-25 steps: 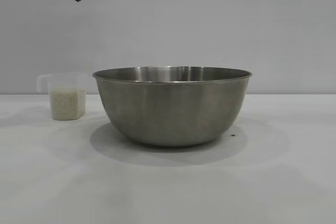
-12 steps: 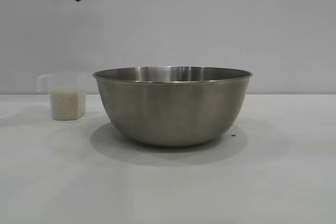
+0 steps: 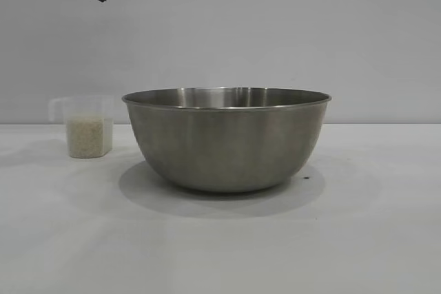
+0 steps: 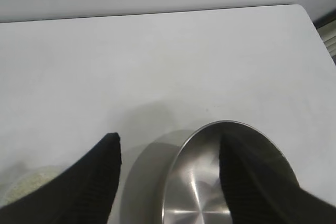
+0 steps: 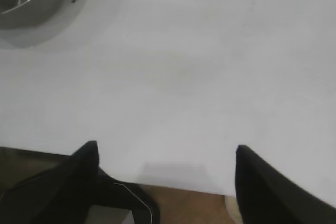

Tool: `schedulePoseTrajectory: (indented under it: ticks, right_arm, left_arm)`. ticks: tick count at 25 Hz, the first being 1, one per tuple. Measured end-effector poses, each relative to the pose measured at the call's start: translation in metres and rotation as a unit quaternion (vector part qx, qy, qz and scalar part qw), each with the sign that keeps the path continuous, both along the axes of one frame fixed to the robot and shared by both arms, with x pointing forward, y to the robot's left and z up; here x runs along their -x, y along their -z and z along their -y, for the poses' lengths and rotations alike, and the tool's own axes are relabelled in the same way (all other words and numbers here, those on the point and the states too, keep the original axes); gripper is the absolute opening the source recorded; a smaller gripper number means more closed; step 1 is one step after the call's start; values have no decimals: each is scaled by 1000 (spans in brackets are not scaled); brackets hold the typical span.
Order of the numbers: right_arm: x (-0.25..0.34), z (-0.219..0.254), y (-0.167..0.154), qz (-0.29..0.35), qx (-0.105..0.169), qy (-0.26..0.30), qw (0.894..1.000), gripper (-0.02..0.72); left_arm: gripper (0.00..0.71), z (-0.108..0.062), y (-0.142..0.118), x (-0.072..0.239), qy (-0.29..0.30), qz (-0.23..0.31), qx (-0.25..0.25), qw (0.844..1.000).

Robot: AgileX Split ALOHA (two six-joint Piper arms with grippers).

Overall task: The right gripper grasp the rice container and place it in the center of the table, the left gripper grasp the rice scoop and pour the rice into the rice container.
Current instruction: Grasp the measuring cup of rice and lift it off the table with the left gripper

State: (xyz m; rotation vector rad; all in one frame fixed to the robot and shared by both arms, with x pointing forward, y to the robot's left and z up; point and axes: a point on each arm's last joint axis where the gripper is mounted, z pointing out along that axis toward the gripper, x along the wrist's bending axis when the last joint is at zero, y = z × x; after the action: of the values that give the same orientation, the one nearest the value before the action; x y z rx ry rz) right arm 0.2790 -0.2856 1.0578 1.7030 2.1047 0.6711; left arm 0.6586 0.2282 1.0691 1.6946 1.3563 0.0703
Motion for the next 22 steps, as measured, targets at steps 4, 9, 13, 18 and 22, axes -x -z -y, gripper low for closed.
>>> schedulePoseTrajectory:
  ticks: [4, 9, 13, 18, 22]
  right_arm:
    - [-2, 0, 12, -11, 0, 1, 1000, 475]
    - [-3, 0, 16, -12, -1, 3, 1000, 475]
    - [-3, 2, 16, -12, -2, 24, 1000, 475]
    - [-3, 4, 16, -14, -4, 45, 999, 475]
    - [2, 4, 15, 6, -3, 48, 999, 475]
  left_arm:
    - [411, 0, 0, 0, 1, -1, 0, 1000]
    - [411, 0, 0, 0, 1, -1, 0, 1000]
    - [411, 0, 0, 0, 1, -1, 0, 1000]
    - [411, 1, 0, 1, 4, -4, 2, 1000]
    - [411, 1, 0, 2, 8, -7, 2, 1000]
